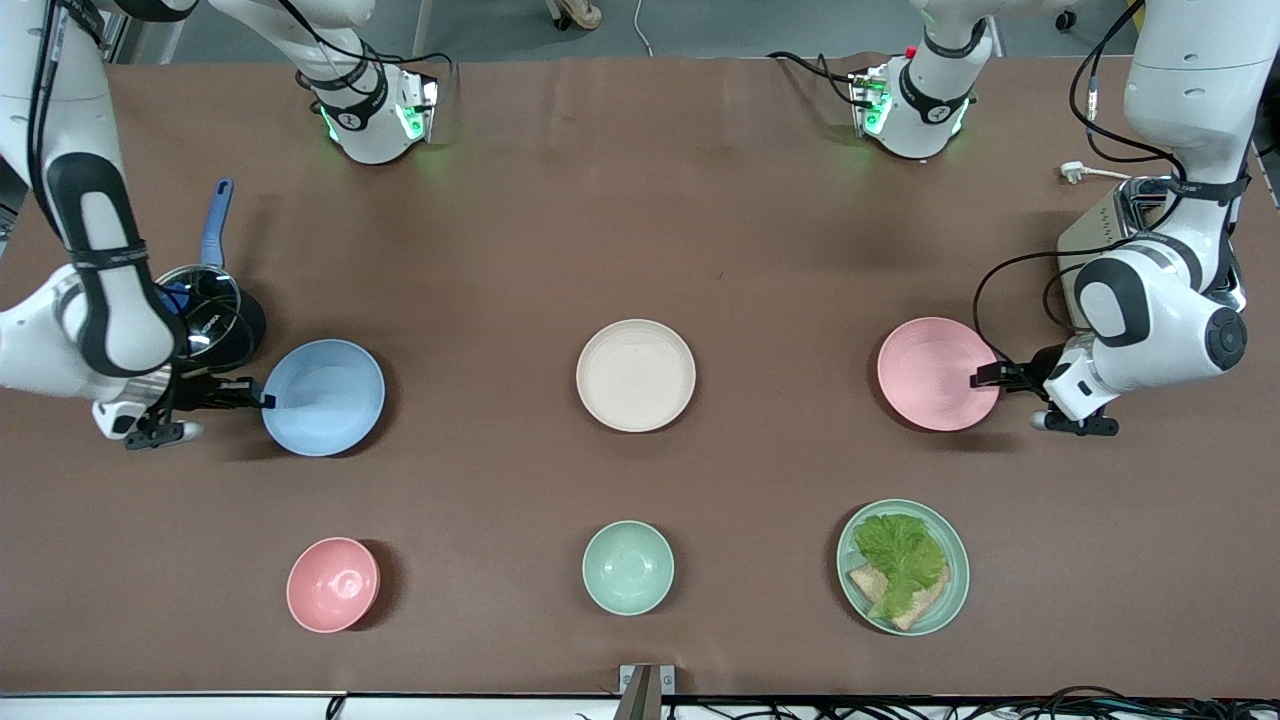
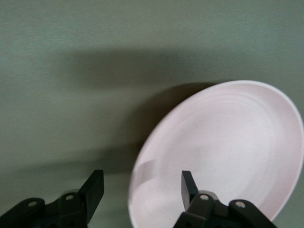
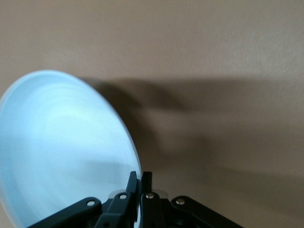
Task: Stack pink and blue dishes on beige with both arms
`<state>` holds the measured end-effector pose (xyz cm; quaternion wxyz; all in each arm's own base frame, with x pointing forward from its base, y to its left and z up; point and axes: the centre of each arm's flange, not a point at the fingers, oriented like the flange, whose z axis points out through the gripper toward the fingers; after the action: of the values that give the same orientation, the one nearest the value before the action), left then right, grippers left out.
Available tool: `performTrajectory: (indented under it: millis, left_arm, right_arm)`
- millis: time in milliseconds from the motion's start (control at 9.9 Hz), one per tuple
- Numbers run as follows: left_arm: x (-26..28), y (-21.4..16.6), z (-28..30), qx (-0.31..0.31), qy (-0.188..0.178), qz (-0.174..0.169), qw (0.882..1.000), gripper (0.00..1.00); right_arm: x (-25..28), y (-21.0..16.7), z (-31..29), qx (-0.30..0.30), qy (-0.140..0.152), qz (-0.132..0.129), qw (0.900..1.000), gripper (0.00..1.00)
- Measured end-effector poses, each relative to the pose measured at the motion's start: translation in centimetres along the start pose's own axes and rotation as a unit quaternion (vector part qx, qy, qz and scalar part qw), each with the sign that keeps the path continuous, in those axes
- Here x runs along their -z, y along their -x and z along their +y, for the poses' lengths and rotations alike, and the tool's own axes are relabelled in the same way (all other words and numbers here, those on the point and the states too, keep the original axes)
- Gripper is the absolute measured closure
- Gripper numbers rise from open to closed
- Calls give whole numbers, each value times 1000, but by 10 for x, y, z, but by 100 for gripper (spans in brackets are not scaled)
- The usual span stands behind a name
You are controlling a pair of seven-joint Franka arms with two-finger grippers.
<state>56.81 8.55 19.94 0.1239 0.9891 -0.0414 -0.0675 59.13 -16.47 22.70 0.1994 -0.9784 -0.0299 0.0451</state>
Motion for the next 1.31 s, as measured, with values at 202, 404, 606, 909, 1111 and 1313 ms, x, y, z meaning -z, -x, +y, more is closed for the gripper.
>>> performTrajectory:
  millis: [202,404,606,909,1111,1313]
  left_arm:
    - [-4,1,-3,6,9,2,1000,28]
    - [-13,0,1,13,23,2,1000,33]
    - [-17,0,1,6,27,0,1000,52]
    - [-6,-2,3,2,33,4,999,93]
    - [36,-5,29,-20,53,11,998,93]
    - [90,-8,105,-52,76,23,996,93]
  right_arm:
    - [51,-16,-17,-23,5,-31,999,96]
    - [97,-33,-54,-58,13,-49,997,96]
    - [108,-51,-101,-86,19,-54,995,96]
    - [93,-66,-172,-114,44,-67,990,96]
    - [86,-71,-211,-127,49,-66,989,96]
    - [79,-74,-236,-135,47,-62,988,96]
